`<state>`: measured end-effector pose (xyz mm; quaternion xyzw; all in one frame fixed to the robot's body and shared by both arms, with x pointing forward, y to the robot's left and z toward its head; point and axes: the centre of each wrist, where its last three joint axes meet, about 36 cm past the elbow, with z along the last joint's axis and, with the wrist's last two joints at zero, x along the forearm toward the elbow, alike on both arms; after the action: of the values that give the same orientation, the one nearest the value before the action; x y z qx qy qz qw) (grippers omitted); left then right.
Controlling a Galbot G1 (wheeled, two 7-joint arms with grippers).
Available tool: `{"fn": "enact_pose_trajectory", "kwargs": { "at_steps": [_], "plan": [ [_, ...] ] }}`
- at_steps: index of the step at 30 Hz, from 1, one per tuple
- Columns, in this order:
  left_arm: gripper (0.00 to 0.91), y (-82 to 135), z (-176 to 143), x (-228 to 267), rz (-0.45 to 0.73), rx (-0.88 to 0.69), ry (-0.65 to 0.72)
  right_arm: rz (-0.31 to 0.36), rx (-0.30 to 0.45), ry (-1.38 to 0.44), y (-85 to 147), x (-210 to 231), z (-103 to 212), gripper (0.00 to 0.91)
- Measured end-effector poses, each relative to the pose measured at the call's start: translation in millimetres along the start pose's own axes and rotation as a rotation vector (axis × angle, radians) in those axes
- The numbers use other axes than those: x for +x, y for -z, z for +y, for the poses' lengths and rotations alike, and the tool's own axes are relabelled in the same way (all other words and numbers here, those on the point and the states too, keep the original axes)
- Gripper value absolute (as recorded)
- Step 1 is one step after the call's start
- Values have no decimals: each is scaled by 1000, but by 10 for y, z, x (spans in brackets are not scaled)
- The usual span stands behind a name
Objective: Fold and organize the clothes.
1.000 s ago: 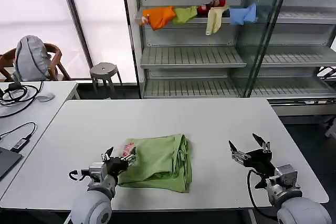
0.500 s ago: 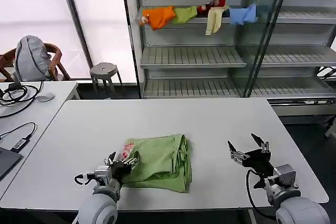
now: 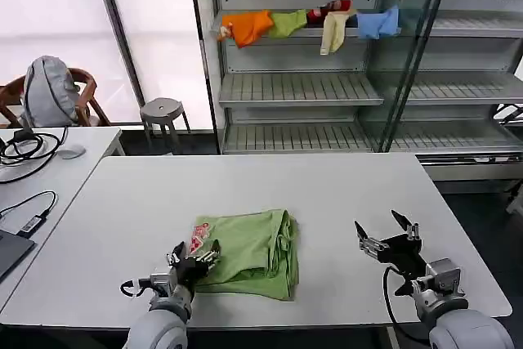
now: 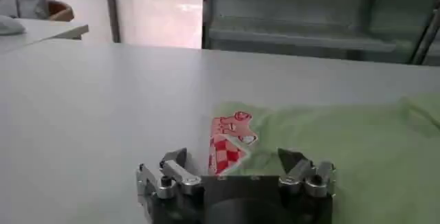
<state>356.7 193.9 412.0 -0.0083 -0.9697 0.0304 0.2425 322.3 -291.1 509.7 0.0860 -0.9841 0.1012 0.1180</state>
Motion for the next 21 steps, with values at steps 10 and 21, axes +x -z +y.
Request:
{"fn": "enact_pose_trajectory", "kwargs": {
  "at_steps": [10,21],
  "plan": [
    [20,-111,4,38,10,32,-18,2,1,5,-6,-1,14,907],
    [20,-225,-66,23,-3,-8,-33,1,4,7,5,17,24,907]
  ]
}}
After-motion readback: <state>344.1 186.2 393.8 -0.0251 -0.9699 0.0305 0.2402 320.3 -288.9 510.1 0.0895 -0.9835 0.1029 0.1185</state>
